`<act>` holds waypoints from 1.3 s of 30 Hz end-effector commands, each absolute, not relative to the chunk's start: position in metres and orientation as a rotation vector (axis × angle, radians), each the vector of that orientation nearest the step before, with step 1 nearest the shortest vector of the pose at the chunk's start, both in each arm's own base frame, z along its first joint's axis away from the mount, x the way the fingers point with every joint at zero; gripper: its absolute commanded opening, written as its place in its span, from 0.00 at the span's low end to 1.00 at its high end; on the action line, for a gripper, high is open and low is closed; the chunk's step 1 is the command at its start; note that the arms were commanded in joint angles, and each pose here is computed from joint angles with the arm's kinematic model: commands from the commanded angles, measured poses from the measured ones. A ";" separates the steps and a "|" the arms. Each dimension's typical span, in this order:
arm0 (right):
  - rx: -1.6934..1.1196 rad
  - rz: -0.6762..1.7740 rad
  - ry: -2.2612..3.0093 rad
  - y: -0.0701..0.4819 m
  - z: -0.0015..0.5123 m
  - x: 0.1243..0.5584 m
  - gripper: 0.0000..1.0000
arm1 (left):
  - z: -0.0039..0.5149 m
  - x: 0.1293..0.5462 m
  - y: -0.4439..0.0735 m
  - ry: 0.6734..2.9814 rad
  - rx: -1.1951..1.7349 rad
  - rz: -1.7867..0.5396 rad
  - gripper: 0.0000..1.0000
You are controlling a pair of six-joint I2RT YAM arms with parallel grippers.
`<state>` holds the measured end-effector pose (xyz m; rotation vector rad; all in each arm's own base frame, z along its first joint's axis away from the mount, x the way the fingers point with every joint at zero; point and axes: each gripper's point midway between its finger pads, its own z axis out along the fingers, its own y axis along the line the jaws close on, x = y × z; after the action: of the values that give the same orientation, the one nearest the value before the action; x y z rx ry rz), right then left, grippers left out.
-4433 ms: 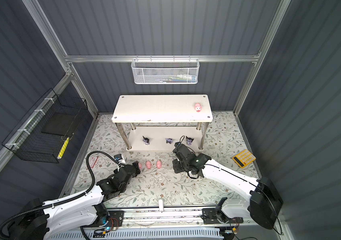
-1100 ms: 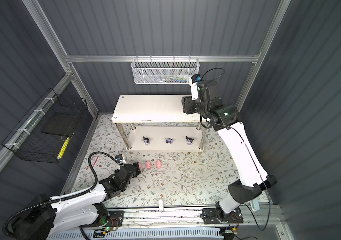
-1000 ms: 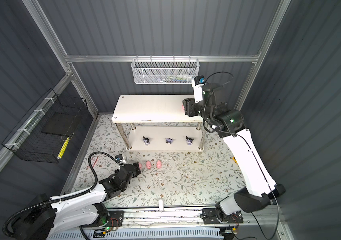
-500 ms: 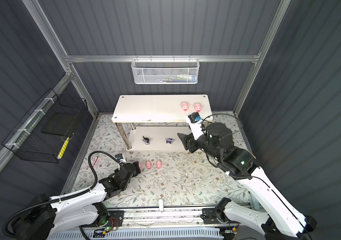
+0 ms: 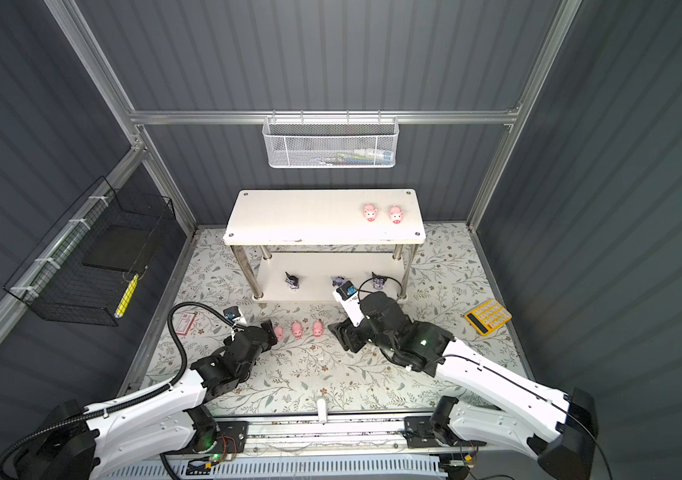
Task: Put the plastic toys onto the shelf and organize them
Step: 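Bring the open right gripper back down toward the remaining pigs, then lower the right gripper around the pink pig nearest it and close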
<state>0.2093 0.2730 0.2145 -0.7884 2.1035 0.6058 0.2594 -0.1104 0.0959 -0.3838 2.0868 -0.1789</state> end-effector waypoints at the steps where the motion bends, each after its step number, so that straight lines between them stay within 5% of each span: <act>1: -0.701 0.683 2.122 0.298 0.208 0.219 0.67 | 0.099 0.258 -0.098 2.070 -0.407 -0.121 0.87; 21: -0.627 0.448 2.480 0.343 0.094 0.260 0.75 | 0.098 0.257 -0.097 2.069 -0.411 -0.125 0.87; 39: -0.675 0.344 2.566 0.347 0.049 0.275 0.66 | 0.092 0.253 -0.092 2.075 -0.423 -0.117 0.87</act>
<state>0.2709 0.3475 0.0517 -0.6634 2.5579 0.3706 0.2558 -0.1024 0.0947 -0.3921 2.0853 -0.1493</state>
